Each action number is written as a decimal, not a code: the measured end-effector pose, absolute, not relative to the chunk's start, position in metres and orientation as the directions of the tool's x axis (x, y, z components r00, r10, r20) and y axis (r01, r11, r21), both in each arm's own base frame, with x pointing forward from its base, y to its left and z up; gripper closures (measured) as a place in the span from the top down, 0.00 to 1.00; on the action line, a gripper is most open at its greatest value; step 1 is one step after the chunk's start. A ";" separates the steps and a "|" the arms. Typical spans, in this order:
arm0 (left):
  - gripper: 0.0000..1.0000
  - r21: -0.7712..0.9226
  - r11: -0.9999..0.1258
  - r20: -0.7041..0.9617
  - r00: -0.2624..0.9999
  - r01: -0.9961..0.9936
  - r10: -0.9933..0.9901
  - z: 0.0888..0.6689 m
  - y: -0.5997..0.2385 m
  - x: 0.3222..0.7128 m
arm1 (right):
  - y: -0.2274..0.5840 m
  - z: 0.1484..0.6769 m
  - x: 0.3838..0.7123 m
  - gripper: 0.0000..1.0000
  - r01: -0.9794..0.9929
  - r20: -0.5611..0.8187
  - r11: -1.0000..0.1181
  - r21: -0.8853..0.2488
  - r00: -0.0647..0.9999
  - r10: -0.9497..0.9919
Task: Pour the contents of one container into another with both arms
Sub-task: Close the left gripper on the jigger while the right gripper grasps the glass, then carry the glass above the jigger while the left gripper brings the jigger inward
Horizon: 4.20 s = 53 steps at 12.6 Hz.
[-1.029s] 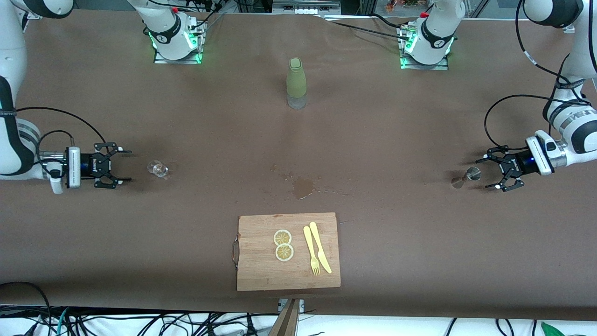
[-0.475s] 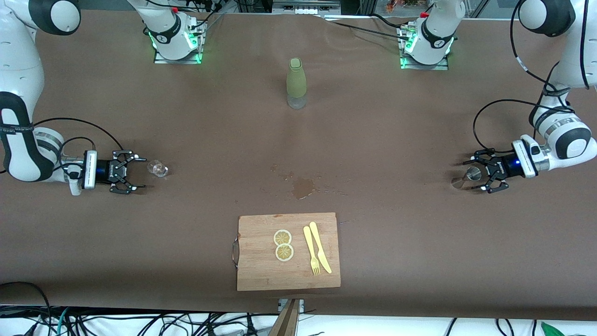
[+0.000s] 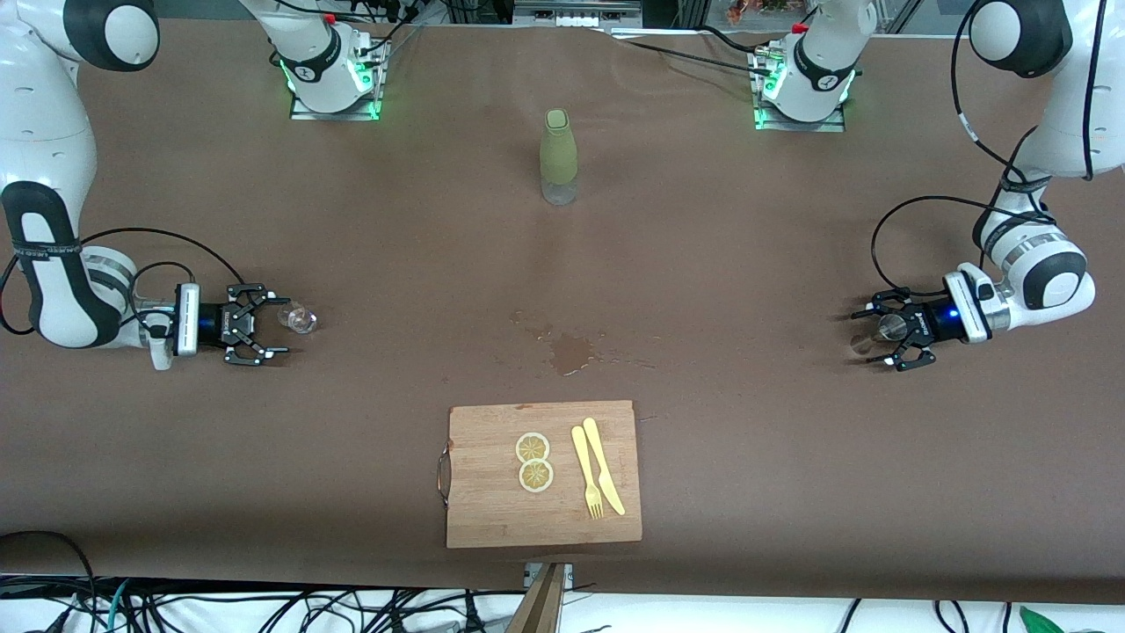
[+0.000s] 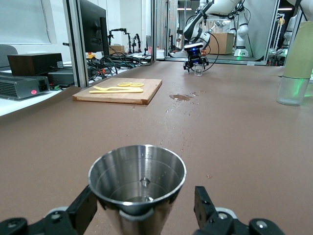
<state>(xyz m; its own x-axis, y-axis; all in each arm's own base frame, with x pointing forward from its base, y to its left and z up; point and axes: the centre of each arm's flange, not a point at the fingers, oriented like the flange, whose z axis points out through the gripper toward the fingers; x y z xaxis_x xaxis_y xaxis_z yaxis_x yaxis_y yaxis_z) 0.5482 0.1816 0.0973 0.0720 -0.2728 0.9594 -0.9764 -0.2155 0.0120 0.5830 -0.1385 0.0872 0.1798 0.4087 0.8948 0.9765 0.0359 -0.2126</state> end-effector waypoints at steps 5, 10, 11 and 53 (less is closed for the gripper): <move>0.82 0.016 -0.226 0.961 0.077 -0.974 -0.265 0.093 0.181 0.547 | -0.126 0.081 0.583 1.00 0.978 0.901 0.068 -0.197 0.153 0.406; 0.58 0.016 -0.238 0.962 0.080 -0.971 -0.261 0.091 0.185 0.546 | -0.119 0.081 0.584 0.84 0.977 0.901 0.080 -0.196 0.148 0.407; 0.52 0.017 -0.238 0.962 0.081 -0.971 -0.261 0.090 0.185 0.545 | -0.119 0.081 0.584 0.67 0.977 0.901 0.080 -0.196 0.148 0.407; 0.08 0.145 -0.095 0.970 0.160 -0.985 -0.185 0.100 -0.228 0.590 | 0.337 0.302 0.682 0.49 0.863 0.380 -0.228 -0.451 0.417 0.826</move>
